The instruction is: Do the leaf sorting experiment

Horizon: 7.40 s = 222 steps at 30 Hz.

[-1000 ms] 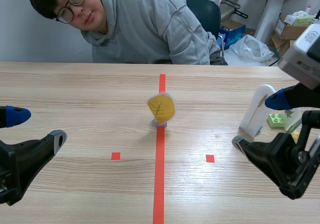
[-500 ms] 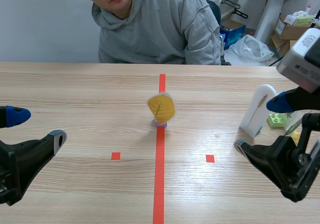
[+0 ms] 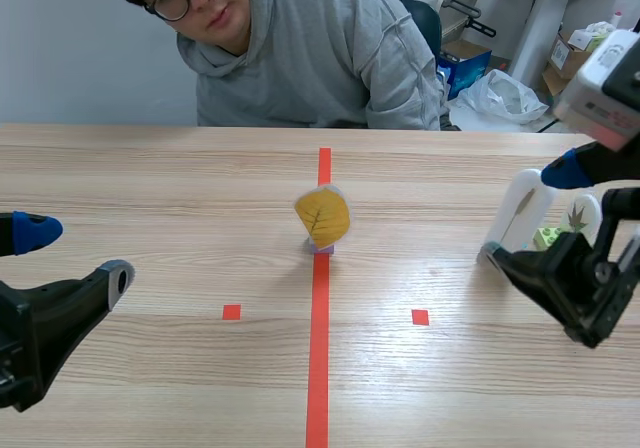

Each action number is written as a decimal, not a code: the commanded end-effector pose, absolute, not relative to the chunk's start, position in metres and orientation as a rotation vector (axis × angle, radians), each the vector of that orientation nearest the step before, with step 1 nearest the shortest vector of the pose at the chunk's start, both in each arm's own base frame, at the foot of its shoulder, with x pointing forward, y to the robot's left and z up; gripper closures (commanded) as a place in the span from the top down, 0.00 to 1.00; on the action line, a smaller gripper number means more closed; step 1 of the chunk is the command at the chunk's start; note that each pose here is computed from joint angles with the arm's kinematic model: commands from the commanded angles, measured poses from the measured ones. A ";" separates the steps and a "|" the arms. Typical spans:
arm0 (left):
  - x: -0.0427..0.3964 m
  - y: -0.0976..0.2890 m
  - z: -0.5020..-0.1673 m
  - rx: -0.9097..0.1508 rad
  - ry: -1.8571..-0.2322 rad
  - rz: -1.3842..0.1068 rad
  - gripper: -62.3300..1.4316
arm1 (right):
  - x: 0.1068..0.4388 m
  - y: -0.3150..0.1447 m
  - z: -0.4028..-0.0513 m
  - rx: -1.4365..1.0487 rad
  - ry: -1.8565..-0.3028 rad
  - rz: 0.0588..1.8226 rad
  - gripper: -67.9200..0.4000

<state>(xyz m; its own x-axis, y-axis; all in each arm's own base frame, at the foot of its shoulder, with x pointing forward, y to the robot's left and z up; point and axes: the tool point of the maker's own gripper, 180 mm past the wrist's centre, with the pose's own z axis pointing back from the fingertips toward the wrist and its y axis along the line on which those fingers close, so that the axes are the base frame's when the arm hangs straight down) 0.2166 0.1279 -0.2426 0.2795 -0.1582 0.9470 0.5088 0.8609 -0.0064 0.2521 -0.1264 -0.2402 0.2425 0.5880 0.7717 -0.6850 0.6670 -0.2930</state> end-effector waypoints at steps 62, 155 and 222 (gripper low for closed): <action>0.217 0.125 -0.238 -0.351 -1.225 -0.436 0.82 | 0.377 0.022 -0.341 0.436 -0.938 1.098 0.48; 0.217 0.125 -0.239 -0.350 -1.222 -0.436 0.82 | 0.310 -0.315 -0.352 -0.161 -0.907 0.095 0.40; 0.218 0.124 -0.234 -0.362 -1.249 -0.427 0.82 | 0.204 -0.089 -0.243 0.432 -1.046 0.709 0.70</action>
